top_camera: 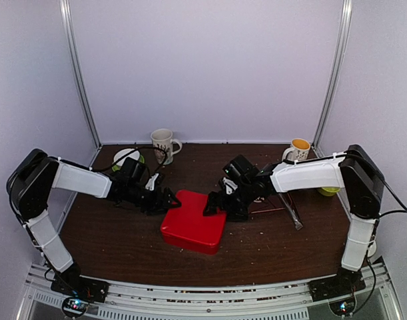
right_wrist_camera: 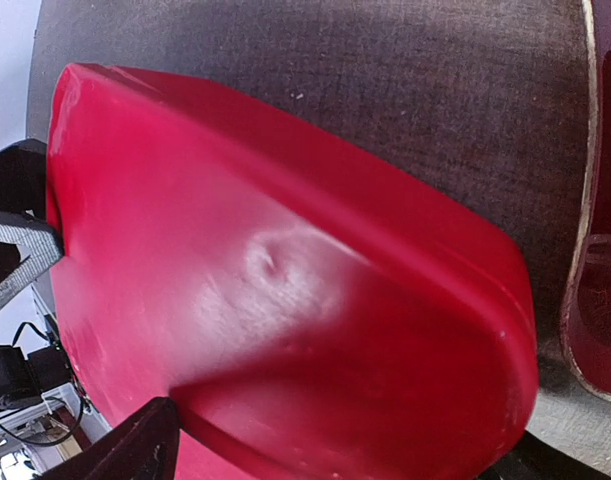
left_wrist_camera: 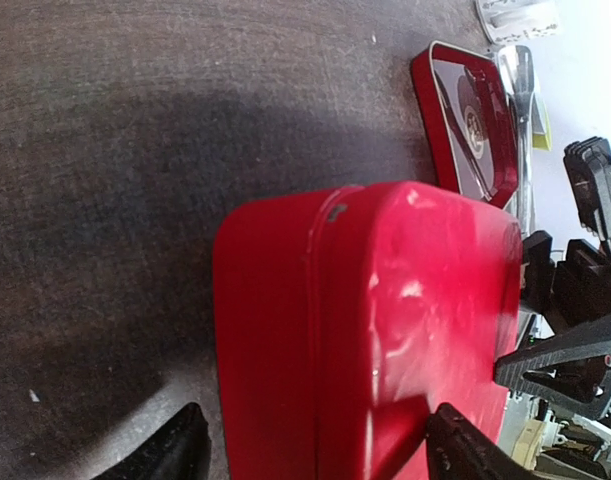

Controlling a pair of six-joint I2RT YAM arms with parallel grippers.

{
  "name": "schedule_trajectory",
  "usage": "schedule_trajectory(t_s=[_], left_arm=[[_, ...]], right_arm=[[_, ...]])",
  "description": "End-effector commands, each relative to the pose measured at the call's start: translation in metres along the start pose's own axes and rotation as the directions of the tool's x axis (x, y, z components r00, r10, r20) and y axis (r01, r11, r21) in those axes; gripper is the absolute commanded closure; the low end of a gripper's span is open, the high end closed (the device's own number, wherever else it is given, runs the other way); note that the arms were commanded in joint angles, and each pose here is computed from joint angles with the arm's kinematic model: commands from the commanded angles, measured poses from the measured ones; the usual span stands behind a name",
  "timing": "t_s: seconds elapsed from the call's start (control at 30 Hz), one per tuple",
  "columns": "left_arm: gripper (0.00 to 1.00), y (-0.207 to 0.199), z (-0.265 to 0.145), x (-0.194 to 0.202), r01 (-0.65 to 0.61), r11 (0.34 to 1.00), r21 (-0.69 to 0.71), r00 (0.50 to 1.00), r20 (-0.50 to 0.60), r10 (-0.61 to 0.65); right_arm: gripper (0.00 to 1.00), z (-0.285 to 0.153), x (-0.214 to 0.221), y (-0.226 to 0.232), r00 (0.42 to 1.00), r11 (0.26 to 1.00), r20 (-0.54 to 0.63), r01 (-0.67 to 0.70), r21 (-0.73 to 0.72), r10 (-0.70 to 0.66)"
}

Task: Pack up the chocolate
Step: Press the box lid onto the packing box.

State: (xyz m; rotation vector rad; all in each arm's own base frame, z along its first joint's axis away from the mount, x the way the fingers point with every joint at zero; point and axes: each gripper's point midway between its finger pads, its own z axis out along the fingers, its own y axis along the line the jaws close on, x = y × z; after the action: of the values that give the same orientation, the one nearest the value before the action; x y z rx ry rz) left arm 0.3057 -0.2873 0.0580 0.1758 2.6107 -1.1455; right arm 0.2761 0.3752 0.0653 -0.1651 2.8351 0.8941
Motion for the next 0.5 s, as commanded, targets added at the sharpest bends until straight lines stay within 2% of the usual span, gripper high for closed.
schedule_trajectory(t_s=[0.0, 0.17, 0.47], left_arm=[[0.3, 0.016, 0.009, 0.014, 0.006, 1.0, -0.029, 0.998, -0.059, -0.008], [0.44, 0.033, 0.008, 0.016, 0.042, 0.998, -0.056, 0.997, -0.059, -0.046], [0.54, 0.071, 0.023, 0.035, 0.081, 0.986, -0.149, 0.99, -0.104, -0.097]], right_arm=[[0.04, 0.007, -0.008, -0.002, 0.999, 0.999, 0.028, 0.038, 0.029, -0.039], [0.03, 0.007, -0.009, -0.003, 0.998, 0.998, 0.031, 0.051, 0.038, -0.052], [0.02, 0.01, -0.011, -0.005, 0.997, 0.997, 0.025, 0.07, 0.045, -0.071]])
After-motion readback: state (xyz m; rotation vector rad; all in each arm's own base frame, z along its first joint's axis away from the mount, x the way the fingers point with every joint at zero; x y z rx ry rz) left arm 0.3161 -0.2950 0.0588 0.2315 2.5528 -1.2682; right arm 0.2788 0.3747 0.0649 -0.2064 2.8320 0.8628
